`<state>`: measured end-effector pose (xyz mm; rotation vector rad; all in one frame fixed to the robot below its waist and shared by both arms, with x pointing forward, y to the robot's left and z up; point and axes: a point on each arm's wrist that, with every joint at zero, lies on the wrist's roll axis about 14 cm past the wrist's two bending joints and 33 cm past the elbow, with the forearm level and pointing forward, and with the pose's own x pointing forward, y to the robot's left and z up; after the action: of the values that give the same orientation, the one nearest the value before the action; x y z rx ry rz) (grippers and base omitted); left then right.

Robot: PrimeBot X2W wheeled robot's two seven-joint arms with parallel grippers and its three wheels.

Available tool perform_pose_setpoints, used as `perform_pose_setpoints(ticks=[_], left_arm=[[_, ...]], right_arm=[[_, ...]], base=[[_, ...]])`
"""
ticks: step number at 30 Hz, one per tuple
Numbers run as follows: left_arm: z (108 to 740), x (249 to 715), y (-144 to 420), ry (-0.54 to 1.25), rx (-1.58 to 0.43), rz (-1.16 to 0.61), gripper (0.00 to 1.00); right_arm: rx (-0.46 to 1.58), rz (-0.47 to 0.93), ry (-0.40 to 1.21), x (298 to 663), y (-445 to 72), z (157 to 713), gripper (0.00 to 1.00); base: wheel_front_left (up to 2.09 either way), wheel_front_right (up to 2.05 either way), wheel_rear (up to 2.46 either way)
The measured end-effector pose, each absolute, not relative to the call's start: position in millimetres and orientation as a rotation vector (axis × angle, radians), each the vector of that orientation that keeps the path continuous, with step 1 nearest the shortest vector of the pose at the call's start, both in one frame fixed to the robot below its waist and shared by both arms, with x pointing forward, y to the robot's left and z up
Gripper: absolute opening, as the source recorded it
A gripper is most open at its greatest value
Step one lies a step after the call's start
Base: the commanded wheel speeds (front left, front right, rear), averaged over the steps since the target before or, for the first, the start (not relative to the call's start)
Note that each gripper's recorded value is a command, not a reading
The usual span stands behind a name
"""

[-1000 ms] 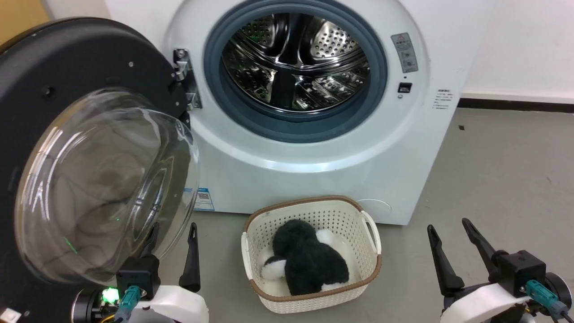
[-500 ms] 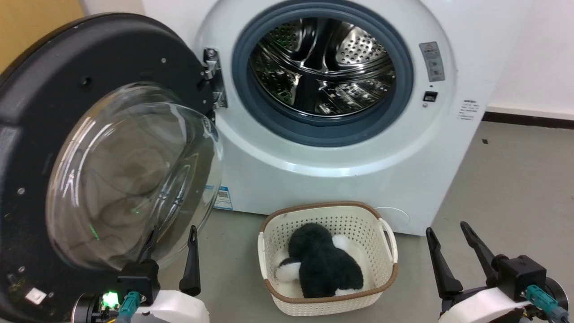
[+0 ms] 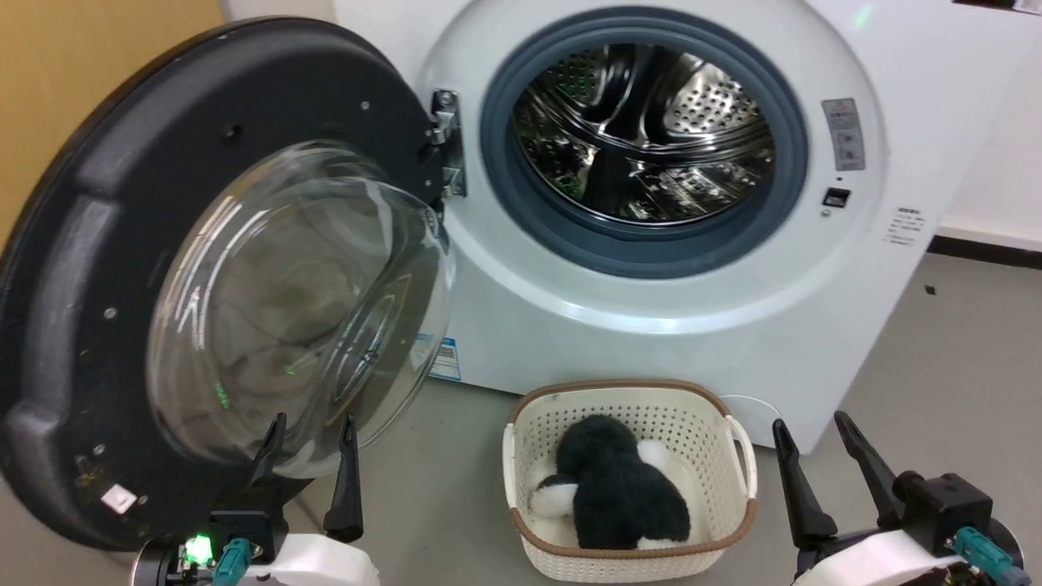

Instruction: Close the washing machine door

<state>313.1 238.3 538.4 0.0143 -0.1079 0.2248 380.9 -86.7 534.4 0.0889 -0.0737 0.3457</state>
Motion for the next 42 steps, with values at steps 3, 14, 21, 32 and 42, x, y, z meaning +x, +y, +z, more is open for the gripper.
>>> perform_pose_setpoints(ticks=[3, 14, 21, 32, 42], left_arm=[[539, 308, 244, -0.114, 0.015, 0.245, 1.00], [536, 290, 261, -0.121, 0.012, 0.316, 1.00], [538, 280, 271, -0.136, 0.011, 0.363, 1.00], [538, 262, 284, -0.151, 0.013, 0.429, 1.00], [539, 242, 296, -0.170, 0.018, 0.496, 1.00]], right_arm=[[0.096, 0.366, -0.070, 381, -79, 533, 1.00], [0.104, 0.439, -0.067, 382, -54, 531, 1.00], [0.113, 0.486, -0.061, 382, -38, 529, 1.00], [0.129, 0.562, -0.052, 379, -12, 526, 1.00], [0.162, 0.625, -0.051, 376, 10, 525, 1.00]], base=[[0.00, 0.00, 0.00], [0.00, 0.00, 0.00], [0.00, 0.00, 0.00], [0.00, 0.00, 0.00], [0.00, 0.00, 0.00]])
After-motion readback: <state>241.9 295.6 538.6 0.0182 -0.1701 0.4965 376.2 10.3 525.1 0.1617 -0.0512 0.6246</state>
